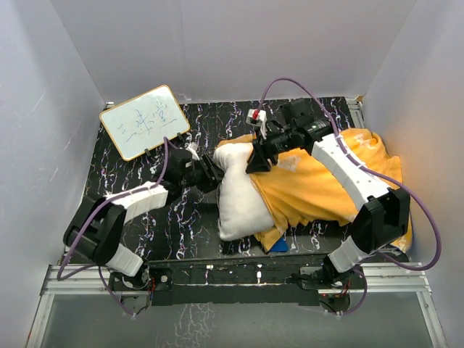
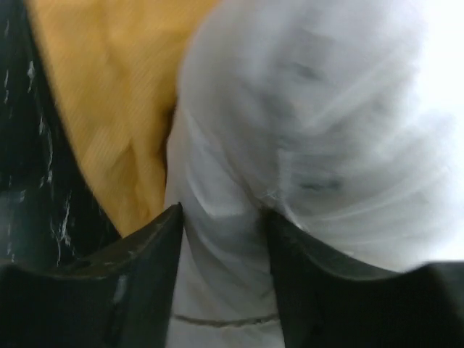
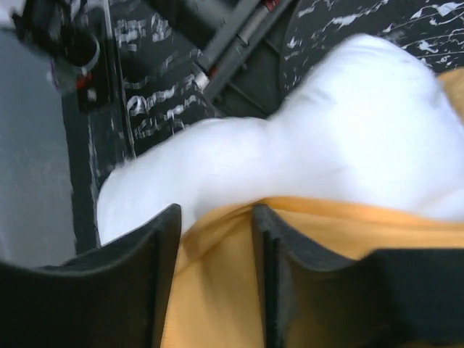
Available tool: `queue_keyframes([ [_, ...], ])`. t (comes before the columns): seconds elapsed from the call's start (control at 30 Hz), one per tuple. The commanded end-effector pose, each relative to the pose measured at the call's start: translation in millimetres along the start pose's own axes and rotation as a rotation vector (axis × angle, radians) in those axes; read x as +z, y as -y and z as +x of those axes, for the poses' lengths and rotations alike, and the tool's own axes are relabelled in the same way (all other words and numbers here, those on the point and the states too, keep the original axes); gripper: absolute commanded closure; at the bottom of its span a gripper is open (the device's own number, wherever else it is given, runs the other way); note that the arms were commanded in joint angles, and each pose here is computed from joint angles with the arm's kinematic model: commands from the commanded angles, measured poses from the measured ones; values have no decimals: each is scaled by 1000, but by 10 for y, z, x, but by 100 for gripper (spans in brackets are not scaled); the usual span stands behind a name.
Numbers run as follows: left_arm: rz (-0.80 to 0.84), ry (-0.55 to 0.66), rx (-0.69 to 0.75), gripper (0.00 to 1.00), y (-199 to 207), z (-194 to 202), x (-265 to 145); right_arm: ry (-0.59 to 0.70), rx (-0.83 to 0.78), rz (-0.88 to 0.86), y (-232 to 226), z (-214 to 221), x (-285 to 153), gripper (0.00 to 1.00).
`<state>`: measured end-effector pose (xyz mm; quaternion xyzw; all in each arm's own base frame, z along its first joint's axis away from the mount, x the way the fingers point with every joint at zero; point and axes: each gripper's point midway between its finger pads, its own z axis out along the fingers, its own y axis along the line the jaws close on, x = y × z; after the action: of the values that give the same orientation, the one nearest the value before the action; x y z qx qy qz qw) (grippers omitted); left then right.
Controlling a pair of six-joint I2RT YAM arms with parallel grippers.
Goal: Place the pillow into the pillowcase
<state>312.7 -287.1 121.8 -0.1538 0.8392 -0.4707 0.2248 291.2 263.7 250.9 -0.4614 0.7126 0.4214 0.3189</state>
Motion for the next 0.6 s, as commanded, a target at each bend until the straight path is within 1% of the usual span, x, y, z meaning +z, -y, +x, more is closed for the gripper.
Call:
queue_keyframes([
  [0.0, -18, -18, 188, 38, 82, 226, -449, 41, -210, -27, -251, -71, -476, 42],
  [0.07, -135, 45, 271, 18, -64, 136, -690, 80, -251, -14, -353, -120, -678, 26],
  [0.1, -182, 85, 304, 9, -102, 60, -822, 91, -268, -2, -401, -118, -741, 20],
  [0.13, -213, 113, 327, 4, -123, 1, -945, 100, -286, 14, -443, -114, -792, 17],
  [0.2, -220, 142, 349, 3, -79, -68, -1136, 106, -307, 52, -495, -82, -871, 14],
  [0.27, -171, 125, 347, 3, 30, -60, -1242, 103, -296, 94, -495, -13, -950, 14],
  [0.33, -84, 63, 354, 3, 203, 48, -1266, 93, -266, 153, -420, 76, -1064, 14],
  [0.4, 44, -27, 361, 3, 434, 212, -1270, 65, -245, 230, -316, 168, -1180, 13],
  [0.47, 145, -90, 378, 3, 630, 336, -1279, 11, -220, 354, -133, 301, -1311, 13],
  [0.5, 168, -105, 416, 3, 688, 387, -1276, -22, -199, 430, 5, 387, -1379, 11],
  [0.57, 152, -141, 507, 3, 687, 536, -1207, -123, -145, 599, 305, 654, -1533, 11],
])
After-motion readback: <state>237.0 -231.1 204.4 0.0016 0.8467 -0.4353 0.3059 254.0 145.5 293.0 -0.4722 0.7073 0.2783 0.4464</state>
